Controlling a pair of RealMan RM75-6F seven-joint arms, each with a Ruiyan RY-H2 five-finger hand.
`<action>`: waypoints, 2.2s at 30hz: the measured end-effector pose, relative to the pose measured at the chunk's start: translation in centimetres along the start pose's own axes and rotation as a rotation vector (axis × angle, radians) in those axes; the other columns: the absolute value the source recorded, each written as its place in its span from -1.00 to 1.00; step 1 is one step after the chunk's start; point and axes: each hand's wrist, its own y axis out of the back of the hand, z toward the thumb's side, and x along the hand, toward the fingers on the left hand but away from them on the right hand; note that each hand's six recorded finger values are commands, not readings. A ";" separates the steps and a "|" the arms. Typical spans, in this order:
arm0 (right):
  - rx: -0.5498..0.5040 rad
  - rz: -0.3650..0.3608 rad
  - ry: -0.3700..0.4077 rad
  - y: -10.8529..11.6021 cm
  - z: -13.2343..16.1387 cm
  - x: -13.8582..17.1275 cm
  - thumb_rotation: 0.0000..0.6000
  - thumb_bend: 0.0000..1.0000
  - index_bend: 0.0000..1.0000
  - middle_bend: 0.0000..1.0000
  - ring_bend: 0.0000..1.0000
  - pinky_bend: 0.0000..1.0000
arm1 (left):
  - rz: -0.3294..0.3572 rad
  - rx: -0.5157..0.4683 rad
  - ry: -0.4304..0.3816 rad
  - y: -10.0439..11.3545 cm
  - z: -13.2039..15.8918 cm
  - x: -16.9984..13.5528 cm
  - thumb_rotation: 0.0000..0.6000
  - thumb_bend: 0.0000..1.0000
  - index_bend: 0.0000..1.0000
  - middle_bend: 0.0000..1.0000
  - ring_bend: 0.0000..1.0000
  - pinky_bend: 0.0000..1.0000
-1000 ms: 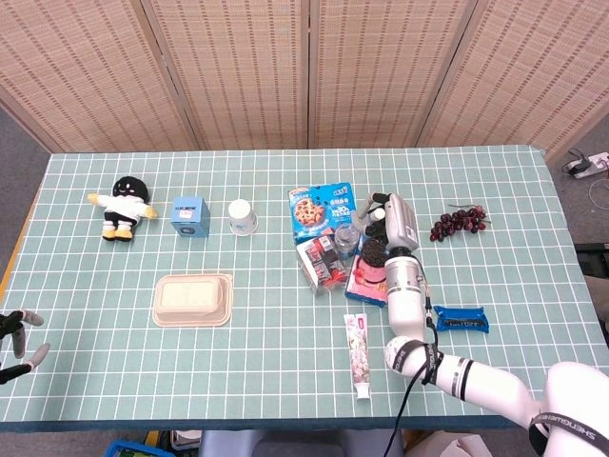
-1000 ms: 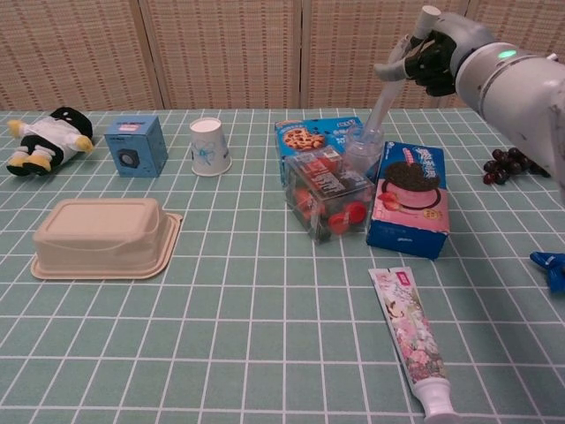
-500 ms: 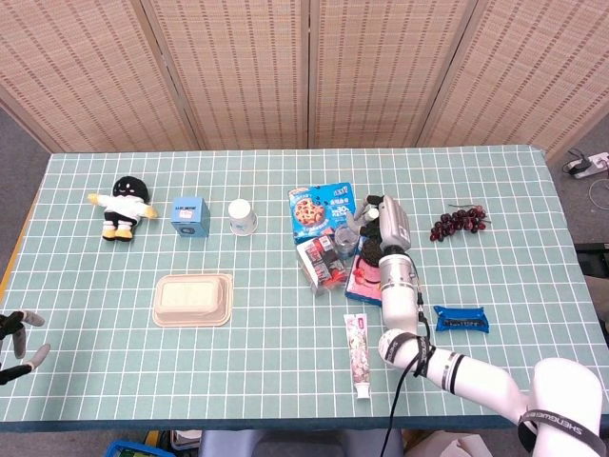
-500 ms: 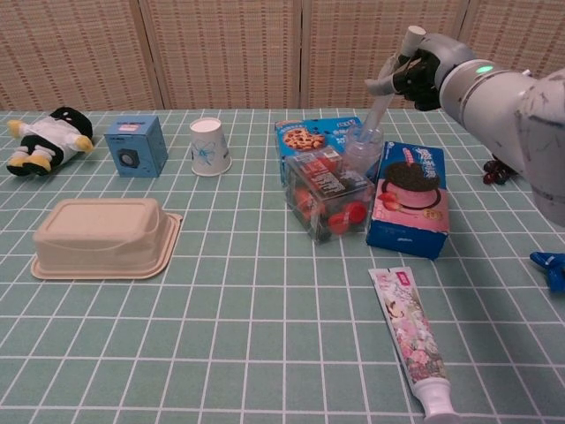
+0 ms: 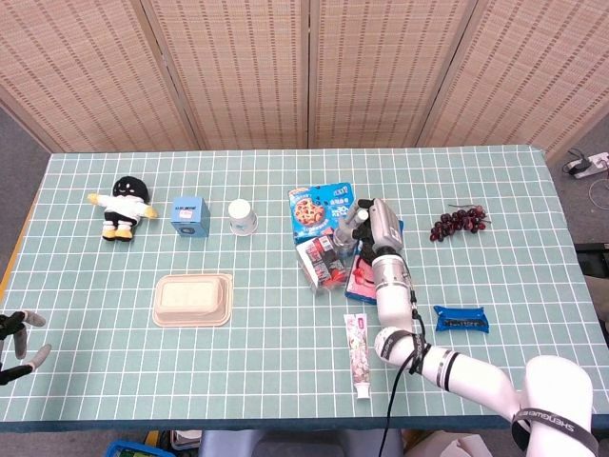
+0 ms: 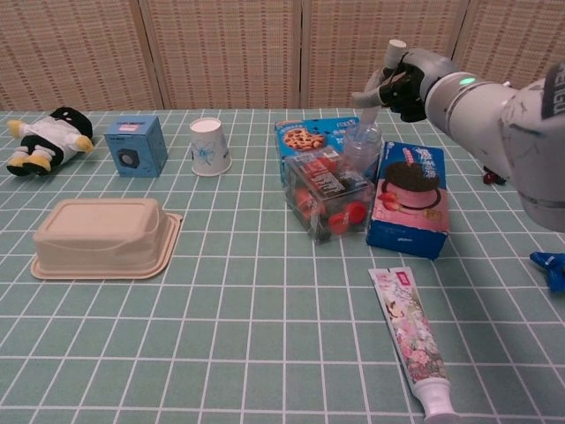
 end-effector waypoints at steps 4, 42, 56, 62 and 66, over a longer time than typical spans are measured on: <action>0.004 0.007 0.004 -0.1 0.0 0.0 1.00 -0.17 0.14 1.00 1.00 1.00 | -0.001 0.001 -0.001 0.0 0.0 0.0 1.00 -0.52 0.11 0.47 -0.04 0.41; 0.201 -0.034 0.138 2.7 0.9 3.9 1.00 -0.76 -0.53 1.00 1.00 1.00 | -0.014 0.015 -0.001 -0.4 0.1 0.1 1.00 -0.52 0.11 0.47 -0.04 0.41; 0.374 -0.108 0.221 6.5 -0.7 8.9 1.00 -0.70 -0.53 1.00 1.00 1.00 | -0.046 0.042 -0.003 -1.5 0.5 0.5 1.00 -0.52 0.11 0.47 -0.04 0.41; 0.487 -0.183 0.285 8.0 -2.2 11.9 1.00 -0.68 -0.53 1.00 1.00 1.00 | -0.053 0.047 0.000 -1.7 0.5 0.6 1.00 -0.51 0.11 0.47 -0.04 0.41; 0.567 -0.248 0.314 9.2 -3.7 14.1 1.00 -0.68 -0.53 0.98 0.99 1.00 | -0.058 0.052 0.003 -2.0 0.5 0.7 1.00 -0.52 0.11 0.47 -0.04 0.41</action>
